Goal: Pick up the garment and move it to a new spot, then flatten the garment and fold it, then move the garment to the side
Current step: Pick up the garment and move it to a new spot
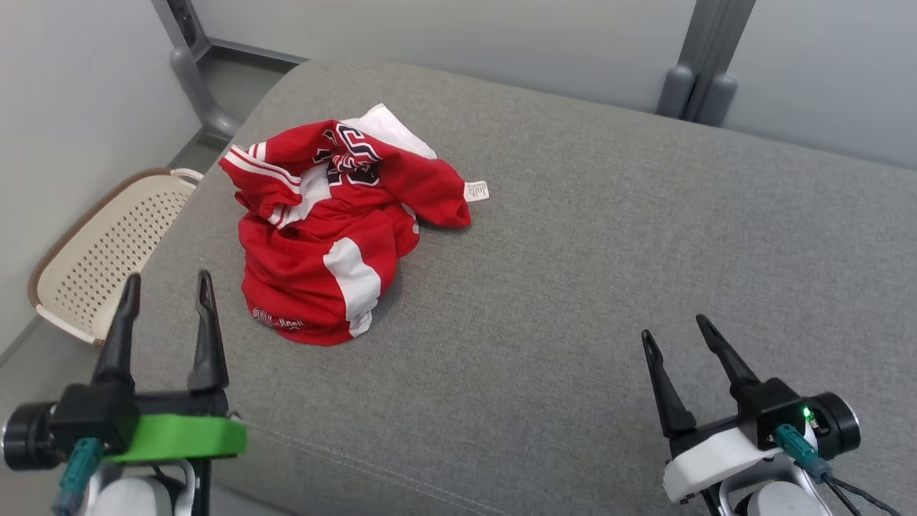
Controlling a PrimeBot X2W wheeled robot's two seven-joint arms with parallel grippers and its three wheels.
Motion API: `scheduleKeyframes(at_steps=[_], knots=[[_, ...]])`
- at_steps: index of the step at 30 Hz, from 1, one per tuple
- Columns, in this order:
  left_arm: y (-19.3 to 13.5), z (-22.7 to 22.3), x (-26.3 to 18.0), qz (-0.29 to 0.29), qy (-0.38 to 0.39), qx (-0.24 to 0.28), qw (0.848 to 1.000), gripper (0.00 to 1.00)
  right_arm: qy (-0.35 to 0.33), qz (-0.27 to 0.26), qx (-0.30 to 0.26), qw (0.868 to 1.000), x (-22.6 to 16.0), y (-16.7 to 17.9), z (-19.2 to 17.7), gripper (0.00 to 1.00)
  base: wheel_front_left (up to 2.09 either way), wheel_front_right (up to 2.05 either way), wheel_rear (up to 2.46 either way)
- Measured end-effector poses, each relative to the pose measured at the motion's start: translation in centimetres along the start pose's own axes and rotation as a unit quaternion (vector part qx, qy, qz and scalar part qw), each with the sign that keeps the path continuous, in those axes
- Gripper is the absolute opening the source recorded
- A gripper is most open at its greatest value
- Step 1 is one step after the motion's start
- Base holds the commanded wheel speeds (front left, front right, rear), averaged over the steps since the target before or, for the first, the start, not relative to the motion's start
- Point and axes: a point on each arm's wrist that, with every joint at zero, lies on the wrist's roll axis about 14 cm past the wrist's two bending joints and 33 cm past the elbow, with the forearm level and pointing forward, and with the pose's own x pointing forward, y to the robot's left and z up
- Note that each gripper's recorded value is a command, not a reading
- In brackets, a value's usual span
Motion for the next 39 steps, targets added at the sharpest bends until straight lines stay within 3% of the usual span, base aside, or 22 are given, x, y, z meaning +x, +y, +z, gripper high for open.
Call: scheduleKeyframes(at_steps=[7, 15, 17, 24, 29, 38, 39], knots=[[-0.7, 0.7, 7.5, -0.035, -0.016, 0.05, 0.998, 1.0, 0.025, -0.012, -0.012, 1.0, 1.3, -2.2, -2.8, 1.0, 0.0, 0.0, 0.0], [-1.2, -3.2, 16.6, -0.079, 0.071, 0.099, 0.989, 1.0, 0.039, -0.027, -0.018, 0.999, 2.6, -5.3, -5.4, 1.0, 0.0, 0.0, 0.0], [-2.2, -4.7, 18.2, -0.088, 0.103, 0.085, 0.987, 1.0, 0.046, -0.033, -0.014, 0.998, 2.7, -5.9, -6.2, 1.0, 0.0, 0.0, 0.0], [-3.9, -12.2, 20.1, -0.119, 0.255, 0.098, 0.955, 1.0, 0.074, -0.054, -0.004, 0.996, 2.2, -7.7, -9.3, 1.0, 0.0, 0.0, 0.0], [-4.0, -18.2, 18.5, -0.117, 0.376, 0.09, 0.915, 1.0, 0.084, -0.068, 0.0, 0.994, 1.9, -8.8, -10.7, 1.0, 0.0, 0.0, 0.0], [-4.5, -24.1, 17.3, -0.118, 0.435, 0.091, 0.888, 1.0, 0.085, -0.087, 0.001, 0.993, 2.1, -10.7, -12.3, 1.0, 0.0, 0.0, 0.0], [-4.9, -24.5, 17.2, -0.12, 0.437, 0.085, 0.887, 0.67, 0.086, -0.088, 0.001, 0.992, 2.1, -10.8, -12.5, 1.0, 0.0, 0.0, 0.0]])
